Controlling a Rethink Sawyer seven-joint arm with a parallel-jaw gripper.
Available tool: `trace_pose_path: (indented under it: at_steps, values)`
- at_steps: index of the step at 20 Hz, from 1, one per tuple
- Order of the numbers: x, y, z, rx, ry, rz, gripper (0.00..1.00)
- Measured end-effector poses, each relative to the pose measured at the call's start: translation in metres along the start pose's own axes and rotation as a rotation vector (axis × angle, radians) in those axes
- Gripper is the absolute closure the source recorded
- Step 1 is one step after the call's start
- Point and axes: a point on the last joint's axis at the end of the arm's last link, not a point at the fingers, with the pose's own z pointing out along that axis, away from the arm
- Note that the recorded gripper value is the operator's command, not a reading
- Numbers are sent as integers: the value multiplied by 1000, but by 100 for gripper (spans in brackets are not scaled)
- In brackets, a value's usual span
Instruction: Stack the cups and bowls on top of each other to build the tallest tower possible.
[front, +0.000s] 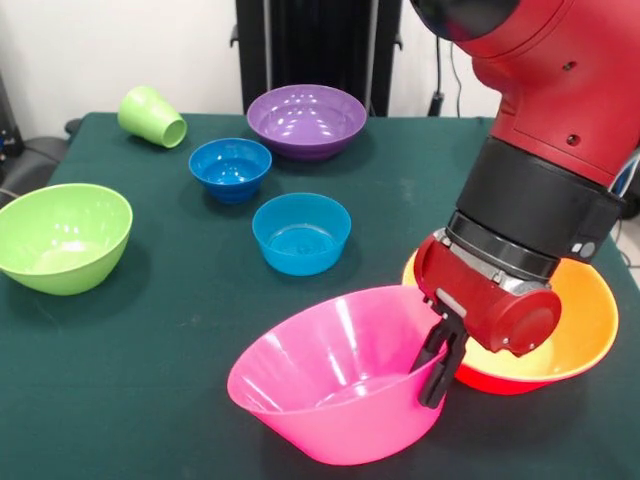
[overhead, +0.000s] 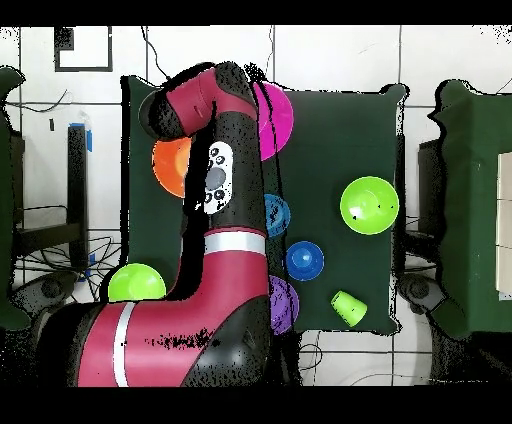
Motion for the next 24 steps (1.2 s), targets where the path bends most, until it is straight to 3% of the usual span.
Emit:
trace_pose_path:
  at_steps: [12, 24]
  values:
    - [-9, 6, -10, -11, -16, 2, 100]
    - [-2, 15, -19, -56, -6, 5, 100]
